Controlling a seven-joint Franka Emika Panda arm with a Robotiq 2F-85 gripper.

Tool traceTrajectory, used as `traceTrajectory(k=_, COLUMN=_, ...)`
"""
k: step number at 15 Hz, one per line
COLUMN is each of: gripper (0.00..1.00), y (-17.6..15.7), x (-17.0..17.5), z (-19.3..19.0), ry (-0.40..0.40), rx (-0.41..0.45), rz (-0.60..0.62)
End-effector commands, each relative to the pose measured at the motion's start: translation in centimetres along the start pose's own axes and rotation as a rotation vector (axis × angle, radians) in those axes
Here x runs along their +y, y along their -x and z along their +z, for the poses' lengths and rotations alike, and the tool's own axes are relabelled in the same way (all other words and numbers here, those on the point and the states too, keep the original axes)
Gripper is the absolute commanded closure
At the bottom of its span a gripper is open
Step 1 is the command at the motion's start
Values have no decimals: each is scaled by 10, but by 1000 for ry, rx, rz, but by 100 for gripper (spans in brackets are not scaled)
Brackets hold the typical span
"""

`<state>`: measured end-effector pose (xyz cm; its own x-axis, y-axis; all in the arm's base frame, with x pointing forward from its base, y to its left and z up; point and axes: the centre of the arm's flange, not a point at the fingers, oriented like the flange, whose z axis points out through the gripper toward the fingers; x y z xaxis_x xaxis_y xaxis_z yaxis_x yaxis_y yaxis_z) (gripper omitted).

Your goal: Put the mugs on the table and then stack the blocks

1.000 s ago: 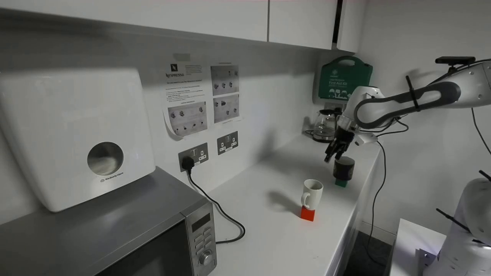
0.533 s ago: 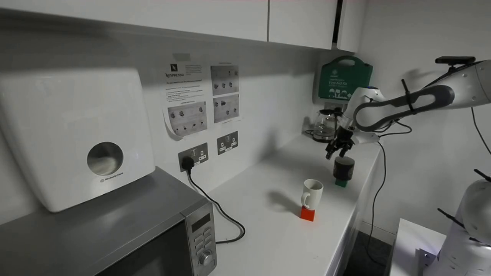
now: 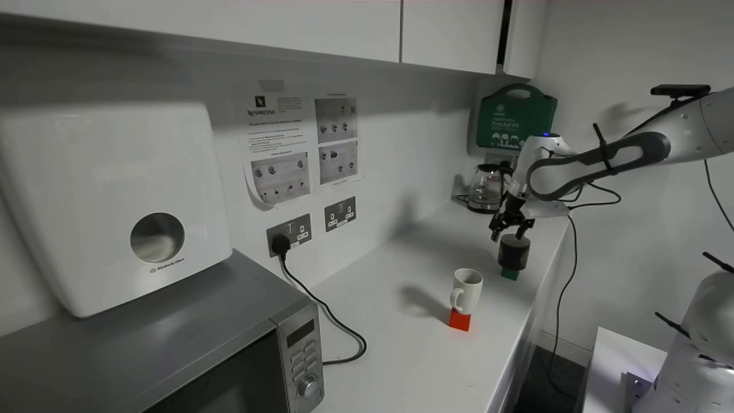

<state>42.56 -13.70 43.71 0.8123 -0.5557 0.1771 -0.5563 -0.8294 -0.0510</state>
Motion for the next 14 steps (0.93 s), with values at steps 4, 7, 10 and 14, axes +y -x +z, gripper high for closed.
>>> traceTrajectory(k=4, gripper=0, y=-14, x=-11, z=7, ry=52, rx=-112, rz=25)
traceTrajectory(k=7, gripper=0, y=-22, x=-17, z=15, ry=43, rx=-106, rz=-5)
traceTrajectory(k=10, gripper=0, y=-33, x=-21, z=25, ry=20, rx=-98, rz=-86)
traceTrajectory(k=14, gripper=0, y=-50, x=-22, z=38, ry=-6, rx=-119, rz=-200)
